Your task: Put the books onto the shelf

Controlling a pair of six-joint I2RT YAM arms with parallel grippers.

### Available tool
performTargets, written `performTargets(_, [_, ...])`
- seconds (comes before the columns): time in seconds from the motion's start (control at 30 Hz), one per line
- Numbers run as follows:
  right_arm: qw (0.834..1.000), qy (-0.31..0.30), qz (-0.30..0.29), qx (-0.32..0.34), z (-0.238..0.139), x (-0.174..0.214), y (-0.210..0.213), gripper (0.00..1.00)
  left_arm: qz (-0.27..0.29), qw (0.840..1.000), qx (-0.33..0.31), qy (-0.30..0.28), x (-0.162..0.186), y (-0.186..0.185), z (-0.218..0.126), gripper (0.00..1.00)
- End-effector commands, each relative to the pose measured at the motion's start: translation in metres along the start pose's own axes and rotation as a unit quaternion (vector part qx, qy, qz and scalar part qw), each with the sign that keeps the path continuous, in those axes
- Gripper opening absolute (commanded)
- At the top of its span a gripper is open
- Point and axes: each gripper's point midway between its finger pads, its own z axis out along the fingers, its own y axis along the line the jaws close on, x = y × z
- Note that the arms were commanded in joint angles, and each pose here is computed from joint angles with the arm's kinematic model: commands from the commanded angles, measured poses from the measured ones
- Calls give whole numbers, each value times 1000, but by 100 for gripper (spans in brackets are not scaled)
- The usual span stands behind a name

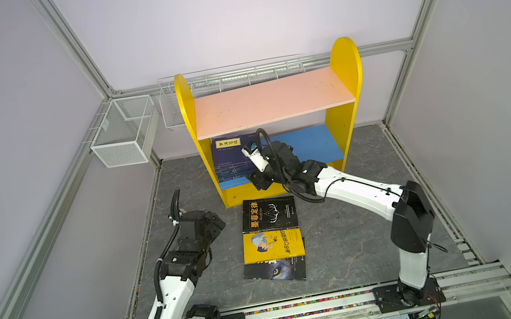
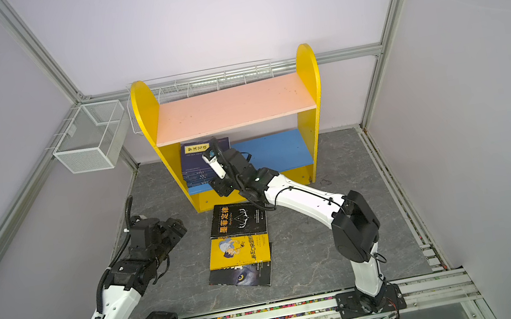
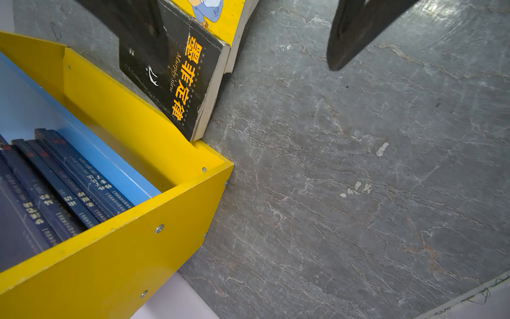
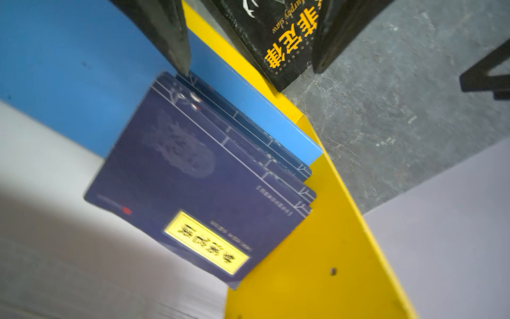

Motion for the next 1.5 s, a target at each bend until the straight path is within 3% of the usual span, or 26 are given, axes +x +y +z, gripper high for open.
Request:
performTargets(0.0, [992, 27, -116, 30, 13, 3, 0, 79, -9, 1000, -10, -15, -4, 7, -2, 90])
performTargets(0.2, [983, 42, -176, 28, 39, -2, 0, 84, -10, 1000, -10, -8, -1, 7, -2, 90])
performTargets(0.5, [978, 49, -195, 47, 70, -7, -12, 85, -9, 1000, -12, -14, -3, 10, -7, 90])
performTargets(1.3, [987, 26, -143, 62, 80, -19, -37, 84, -6, 1000, -15, -9, 0, 10, -4, 90])
performTargets(1.47, [993, 12, -104, 55, 61, -29, -39, 83, 22, 1000, 1, -1, 1, 2, 1, 91])
